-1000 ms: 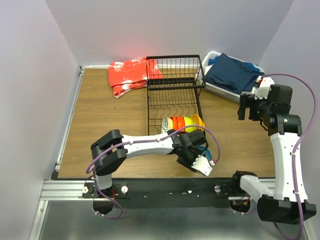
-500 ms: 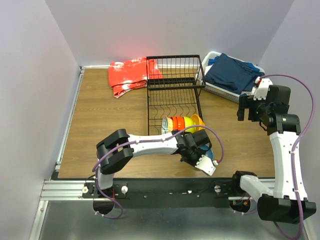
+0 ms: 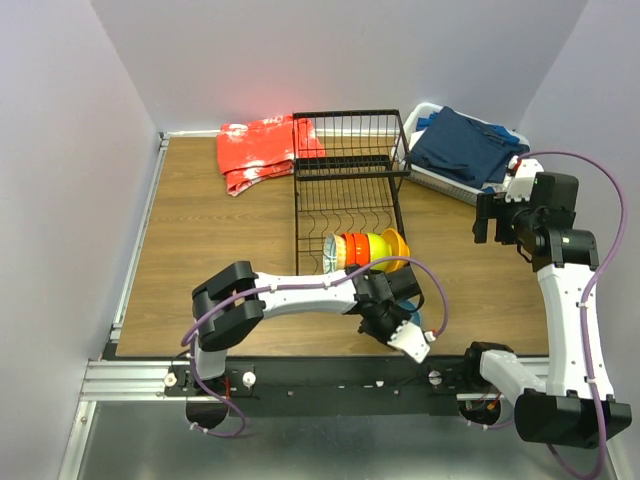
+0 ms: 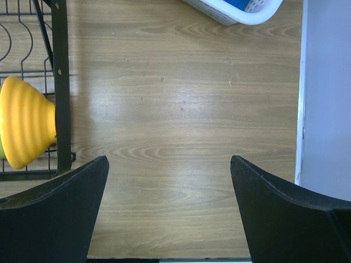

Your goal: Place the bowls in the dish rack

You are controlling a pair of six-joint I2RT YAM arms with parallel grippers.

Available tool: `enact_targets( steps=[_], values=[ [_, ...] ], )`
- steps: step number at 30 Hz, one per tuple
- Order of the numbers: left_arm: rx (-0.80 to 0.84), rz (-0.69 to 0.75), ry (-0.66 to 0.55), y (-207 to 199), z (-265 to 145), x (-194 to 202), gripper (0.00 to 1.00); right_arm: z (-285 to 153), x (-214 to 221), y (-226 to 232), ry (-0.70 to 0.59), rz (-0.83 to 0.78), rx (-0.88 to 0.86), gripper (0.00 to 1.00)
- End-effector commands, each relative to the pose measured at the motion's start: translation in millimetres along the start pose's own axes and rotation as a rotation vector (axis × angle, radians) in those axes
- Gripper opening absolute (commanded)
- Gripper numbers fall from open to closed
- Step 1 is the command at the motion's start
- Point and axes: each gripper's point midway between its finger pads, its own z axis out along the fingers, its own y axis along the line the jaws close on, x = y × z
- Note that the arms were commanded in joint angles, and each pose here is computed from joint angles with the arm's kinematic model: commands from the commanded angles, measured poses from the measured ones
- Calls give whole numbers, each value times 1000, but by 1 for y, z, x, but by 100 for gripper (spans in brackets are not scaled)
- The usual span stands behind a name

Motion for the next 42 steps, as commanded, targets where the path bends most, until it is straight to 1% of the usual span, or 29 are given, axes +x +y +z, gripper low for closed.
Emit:
enact_targets(
  steps=[1,6,10,11,13,14,15,16,17,18,19,20,21,22,23,24,25,26,27,28,29,30,31,33,34,35,36,37,42],
  values=[
    [106,17,-126,-33,-44,-42,0,-1,-1,-3,-29,-7,16,100],
    [80,1,-190,-36,-95,-66,0,0,-1,-3,-29,1,18,100],
    [-12,-93,-315,-24,-151,-83,0,2,2,-4,-14,9,21,100],
    [-30,-160,-346,-19,-162,-81,0,3,4,-4,-7,14,21,100],
    [-103,-198,-411,-11,-188,-83,0,5,6,-3,5,18,20,100],
    [-88,-278,-443,-14,-192,-80,0,7,9,-4,21,21,24,100],
    [-147,-328,-479,1,-206,-68,0,8,10,-4,32,20,22,100],
    [-168,-358,-520,-1,-220,-67,0,10,11,-4,42,20,19,100],
    [-171,-421,-535,-1,-219,-53,0,12,11,-4,57,18,16,100],
    [-219,-489,-606,11,-235,-47,0,14,10,-4,66,18,11,100],
    [-257,-509,-659,9,-251,-46,0,14,9,-3,70,14,6,100],
    [-256,-571,-681,6,-245,-32,0,15,10,-2,80,8,-2,100],
    [-260,-608,-760,9,-256,-36,0,17,7,-3,85,8,-5,100],
    [-317,-630,-803,10,-272,-26,0,18,6,-2,90,9,-7,100],
    [-295,-703,-826,5,-261,-13,0,20,7,-2,100,9,-8,100],
    [-347,-666,-885,12,-274,-13,0,23,7,-3,109,7,-10,100],
    [-335,-754,-951,8,-284,-10,0,25,7,-3,116,3,-10,100],
    [-330,-824,-979,7,-275,4,0,27,7,-6,121,-10,1,100],
    [-340,-857,-1020,9,-278,8,0,28,8,-8,133,-13,8,100],
    [-331,-897,-1116,14,-294,2,0,30,4,-11,142,-16,17,100],
    [-339,-980,-1150,17,-290,20,0,31,4,-13,152,-30,19,100],
    [-333,-1031,-1191,20,-292,24,0,32,4,-14,163,-36,21,100],
    [-355,-993,-1232,24,-299,26,0,35,5,-14,177,-41,19,100],
    [-375,-1087,-1265,32,-299,44,0,41,5,-14,181,-43,12,100],
    [-397,-1064,-1303,38,-304,49,0,43,6,-14,184,-43,12,100],
    [-369,-1156,-1348,42,-303,56,0,47,8,-14,195,-26,14,100],
    [-363,-1192,-1367,45,-304,63,0,48,6,-14,191,-23,14,100],
    [-354,-1172,-1400,49,-305,65,0,49,4,-13,191,-24,9,100],
    [-349,-1265,-1469,55,-294,85,0,54,8,-18,226,-47,21,100]
  ],
)
